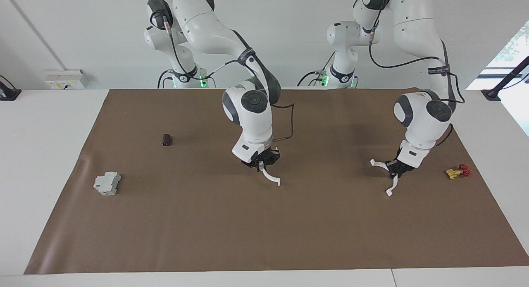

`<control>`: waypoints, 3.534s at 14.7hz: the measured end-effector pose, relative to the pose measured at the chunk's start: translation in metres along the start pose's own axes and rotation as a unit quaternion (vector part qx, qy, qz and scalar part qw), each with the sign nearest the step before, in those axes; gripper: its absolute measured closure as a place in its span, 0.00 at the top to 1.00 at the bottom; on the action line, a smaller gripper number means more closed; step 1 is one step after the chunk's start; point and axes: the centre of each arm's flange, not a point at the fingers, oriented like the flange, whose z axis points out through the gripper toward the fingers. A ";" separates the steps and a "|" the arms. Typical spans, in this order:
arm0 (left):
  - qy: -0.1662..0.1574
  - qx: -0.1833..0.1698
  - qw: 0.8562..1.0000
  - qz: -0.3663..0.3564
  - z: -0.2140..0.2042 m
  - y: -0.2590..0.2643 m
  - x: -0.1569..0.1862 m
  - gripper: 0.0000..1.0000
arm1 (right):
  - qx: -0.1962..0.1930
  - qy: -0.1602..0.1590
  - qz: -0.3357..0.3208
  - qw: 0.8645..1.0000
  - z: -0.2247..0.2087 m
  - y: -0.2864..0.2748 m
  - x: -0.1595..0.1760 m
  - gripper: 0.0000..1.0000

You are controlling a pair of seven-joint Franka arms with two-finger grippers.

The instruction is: Assemble drain pipe with both arms

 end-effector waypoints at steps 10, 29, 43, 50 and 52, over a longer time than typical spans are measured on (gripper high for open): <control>-0.020 -0.001 1.000 0.009 -0.066 0.013 0.020 0.21 | 0.012 0.037 -0.007 0.999 -0.002 -0.010 0.007 0.21; 0.005 0.036 0.999 -0.022 -0.044 0.332 -0.047 0.21 | -0.026 -0.035 0.077 0.996 -0.269 0.225 -0.009 1.00; 0.049 0.006 0.998 0.025 -0.011 0.350 -0.072 0.21 | -0.021 -0.075 0.059 0.995 -0.312 0.327 -0.098 1.00; 0.052 0.007 0.998 0.032 -0.011 0.352 -0.073 0.21 | -0.021 -0.072 0.068 0.995 -0.310 0.337 -0.100 1.00; 0.053 0.008 0.998 0.035 -0.012 0.354 -0.075 0.21 | -0.021 -0.066 0.069 0.995 -0.308 0.339 -0.097 1.00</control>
